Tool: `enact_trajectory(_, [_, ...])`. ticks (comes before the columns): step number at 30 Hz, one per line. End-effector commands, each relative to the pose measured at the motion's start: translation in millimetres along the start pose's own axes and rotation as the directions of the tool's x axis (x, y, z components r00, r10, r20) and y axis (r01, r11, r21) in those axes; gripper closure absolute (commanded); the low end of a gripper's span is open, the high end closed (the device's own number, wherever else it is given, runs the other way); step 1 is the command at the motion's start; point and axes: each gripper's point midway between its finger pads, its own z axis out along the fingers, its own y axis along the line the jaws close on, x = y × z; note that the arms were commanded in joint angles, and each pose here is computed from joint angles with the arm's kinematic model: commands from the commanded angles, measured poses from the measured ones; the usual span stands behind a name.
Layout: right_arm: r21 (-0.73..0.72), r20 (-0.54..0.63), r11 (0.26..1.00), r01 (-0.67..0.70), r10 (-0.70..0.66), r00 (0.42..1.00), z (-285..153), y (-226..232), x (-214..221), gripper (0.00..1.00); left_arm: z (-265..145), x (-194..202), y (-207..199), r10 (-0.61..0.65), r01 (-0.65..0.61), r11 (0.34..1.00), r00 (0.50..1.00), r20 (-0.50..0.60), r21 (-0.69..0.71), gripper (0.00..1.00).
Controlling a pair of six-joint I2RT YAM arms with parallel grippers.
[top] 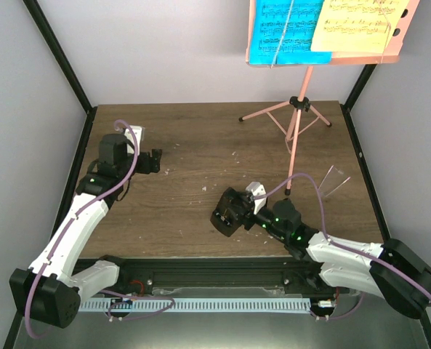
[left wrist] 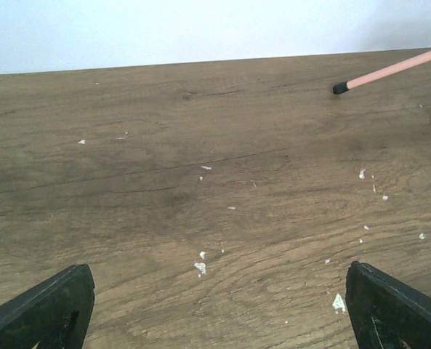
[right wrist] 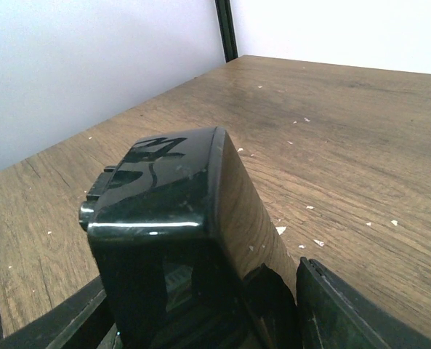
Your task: Pack up the instrument practice props
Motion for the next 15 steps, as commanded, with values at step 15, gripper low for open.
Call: enact_trajectory(15, [0.037,-0.029,0.997,-0.073,0.074,0.997,11.7,-3.1,-11.4,0.40,0.5,-1.7,-3.8,0.022,-0.022,1.000,1.000,0.010,0.007,0.05])
